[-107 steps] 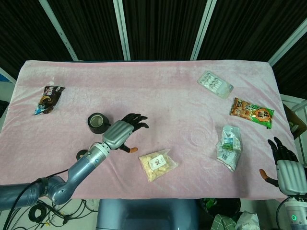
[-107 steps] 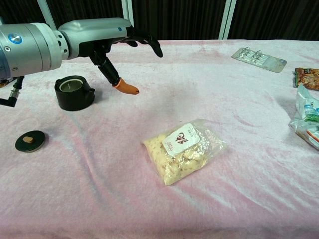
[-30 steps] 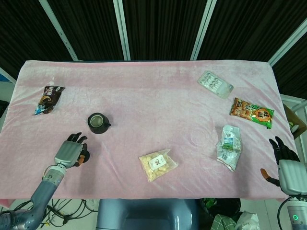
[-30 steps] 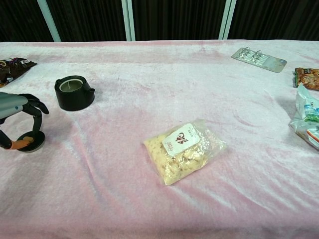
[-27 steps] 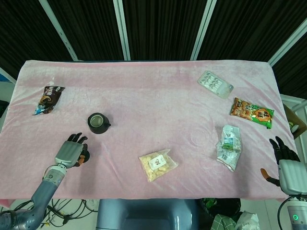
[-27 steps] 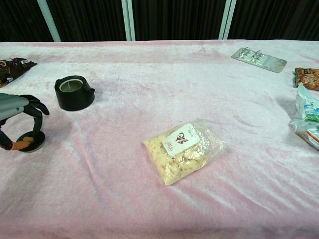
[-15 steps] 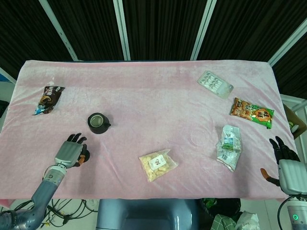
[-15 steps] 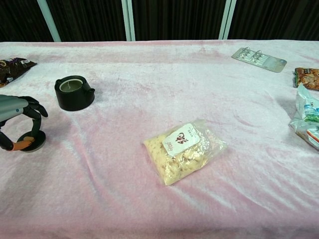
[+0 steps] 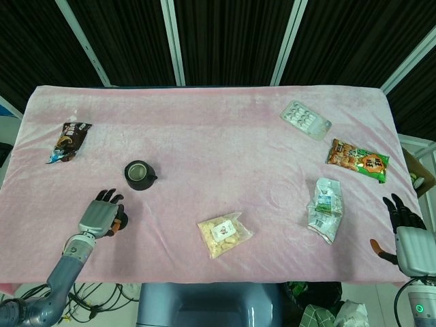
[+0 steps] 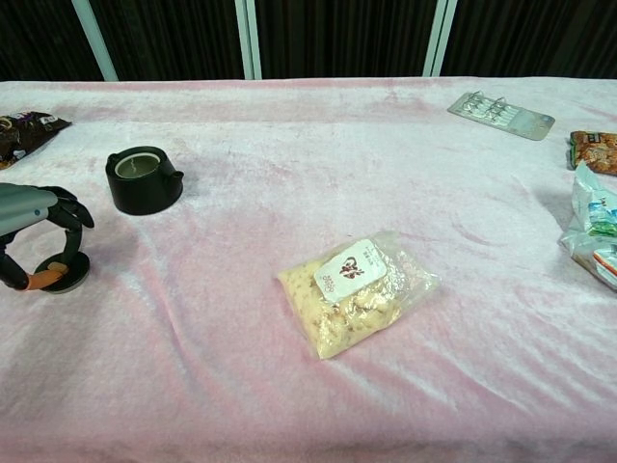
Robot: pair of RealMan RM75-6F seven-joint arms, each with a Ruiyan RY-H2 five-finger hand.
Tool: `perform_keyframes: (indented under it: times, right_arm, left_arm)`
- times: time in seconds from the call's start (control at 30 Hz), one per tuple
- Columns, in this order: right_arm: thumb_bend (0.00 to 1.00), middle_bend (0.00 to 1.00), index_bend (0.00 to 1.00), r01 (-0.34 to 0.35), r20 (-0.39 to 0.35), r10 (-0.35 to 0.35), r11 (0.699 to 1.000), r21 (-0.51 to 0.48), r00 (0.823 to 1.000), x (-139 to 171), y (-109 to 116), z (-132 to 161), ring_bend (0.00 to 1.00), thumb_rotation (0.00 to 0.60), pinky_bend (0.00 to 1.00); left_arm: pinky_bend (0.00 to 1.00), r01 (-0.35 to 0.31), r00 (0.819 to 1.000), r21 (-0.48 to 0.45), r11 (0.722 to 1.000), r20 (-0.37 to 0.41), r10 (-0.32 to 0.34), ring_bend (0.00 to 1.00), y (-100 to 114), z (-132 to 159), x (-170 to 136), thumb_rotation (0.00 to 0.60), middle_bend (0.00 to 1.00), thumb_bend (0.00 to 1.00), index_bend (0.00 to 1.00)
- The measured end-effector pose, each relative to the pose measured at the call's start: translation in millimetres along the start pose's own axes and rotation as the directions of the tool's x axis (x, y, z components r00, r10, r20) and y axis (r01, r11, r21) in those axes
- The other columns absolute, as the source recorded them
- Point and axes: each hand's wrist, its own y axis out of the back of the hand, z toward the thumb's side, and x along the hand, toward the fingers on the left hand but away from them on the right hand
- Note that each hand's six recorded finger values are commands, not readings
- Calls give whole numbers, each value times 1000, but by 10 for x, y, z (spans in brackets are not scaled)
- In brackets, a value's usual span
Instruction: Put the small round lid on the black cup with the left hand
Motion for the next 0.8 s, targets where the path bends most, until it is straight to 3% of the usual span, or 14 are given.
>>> perform_keyframes:
  times: [0.37, 0.63, 0.8]
  right_arm:
    - [174, 25, 0, -2, -2, 2, 1000, 2, 1000, 3, -5, 6, 137, 600, 191]
    - [174, 25, 0, -4, -1, 4, 1000, 5, 1000, 5, -15, 9, 137, 600, 191]
    - [174, 25, 0, -6, 1, 6, 1000, 9, 1000, 6, -21, 7, 137, 600, 191]
  left_arm:
    - [62, -94, 996, -28, 995, -3, 94, 0, 391, -31, -119, 600, 187, 498, 576]
    - [61, -198, 980, -16, 980, 4, 198, 0, 1025, -10, -55, 600, 193, 503, 584]
    - [61, -178, 984, -31, 984, 2, 178, 0, 1283, 52, 165, 600, 194, 516, 590]
